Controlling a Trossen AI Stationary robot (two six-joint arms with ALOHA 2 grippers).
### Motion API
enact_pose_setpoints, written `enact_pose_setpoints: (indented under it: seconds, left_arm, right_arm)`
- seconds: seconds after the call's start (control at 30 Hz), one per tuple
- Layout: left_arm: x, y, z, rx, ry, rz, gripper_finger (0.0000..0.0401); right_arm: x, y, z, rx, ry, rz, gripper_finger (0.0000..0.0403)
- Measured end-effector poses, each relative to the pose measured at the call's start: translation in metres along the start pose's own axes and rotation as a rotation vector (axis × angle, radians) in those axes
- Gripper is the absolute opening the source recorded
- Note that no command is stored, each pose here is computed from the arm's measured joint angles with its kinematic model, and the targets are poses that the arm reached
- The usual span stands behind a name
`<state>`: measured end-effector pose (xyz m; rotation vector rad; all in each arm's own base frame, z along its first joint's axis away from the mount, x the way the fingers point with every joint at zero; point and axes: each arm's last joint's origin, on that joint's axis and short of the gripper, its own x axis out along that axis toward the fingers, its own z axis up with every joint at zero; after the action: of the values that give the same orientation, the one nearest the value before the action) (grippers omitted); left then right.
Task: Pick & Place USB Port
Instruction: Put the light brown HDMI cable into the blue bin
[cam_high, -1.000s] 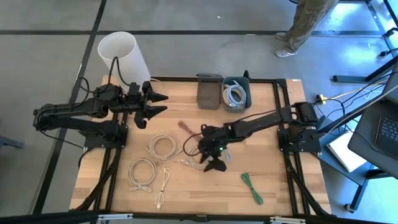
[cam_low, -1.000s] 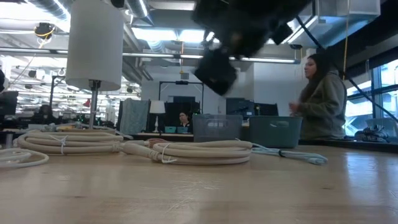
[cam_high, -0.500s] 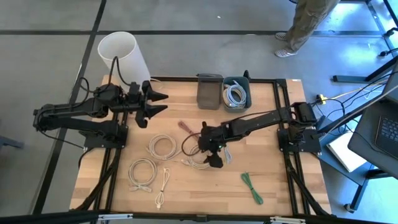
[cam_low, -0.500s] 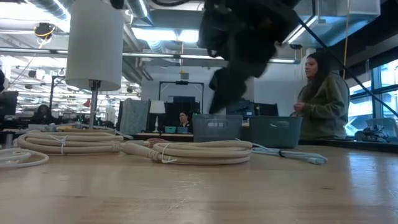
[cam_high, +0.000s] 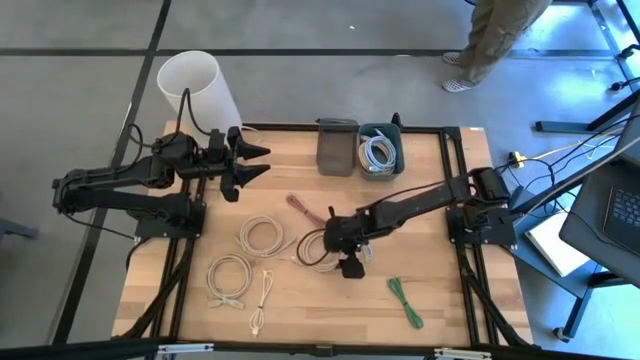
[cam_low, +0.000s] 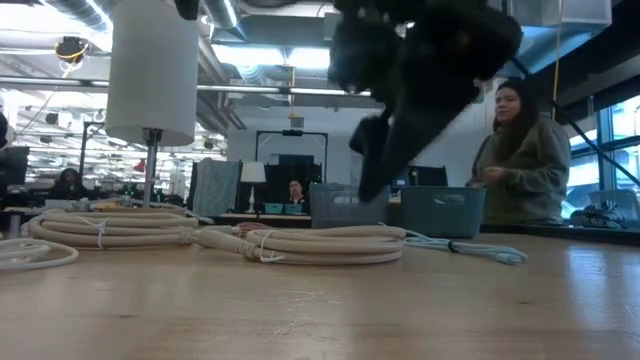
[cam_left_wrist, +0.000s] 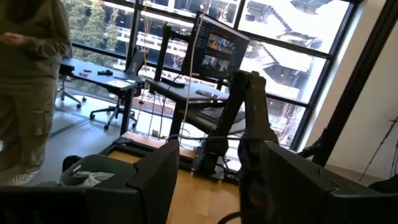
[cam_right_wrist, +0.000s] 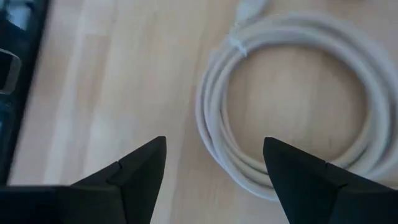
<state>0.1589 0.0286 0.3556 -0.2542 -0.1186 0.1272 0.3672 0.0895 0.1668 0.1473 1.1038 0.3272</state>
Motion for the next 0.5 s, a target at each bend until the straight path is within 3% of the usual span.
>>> enact_pose_setpoints:
  seconds: [0.23,0.5]
  left_arm:
    - [0.000,0.000,0.000,0.000,0.001,-0.002,0.0221]
    - [0.000,0.000,0.000,-0.008,0.001,-0.002,0.0221]
  right_arm:
    - [0.033,-0.003,-0.012,0.020,0.086,0.014,0.0273]
    - [0.036,-0.004,-0.012,0.022,0.086,-0.014,0.0273]
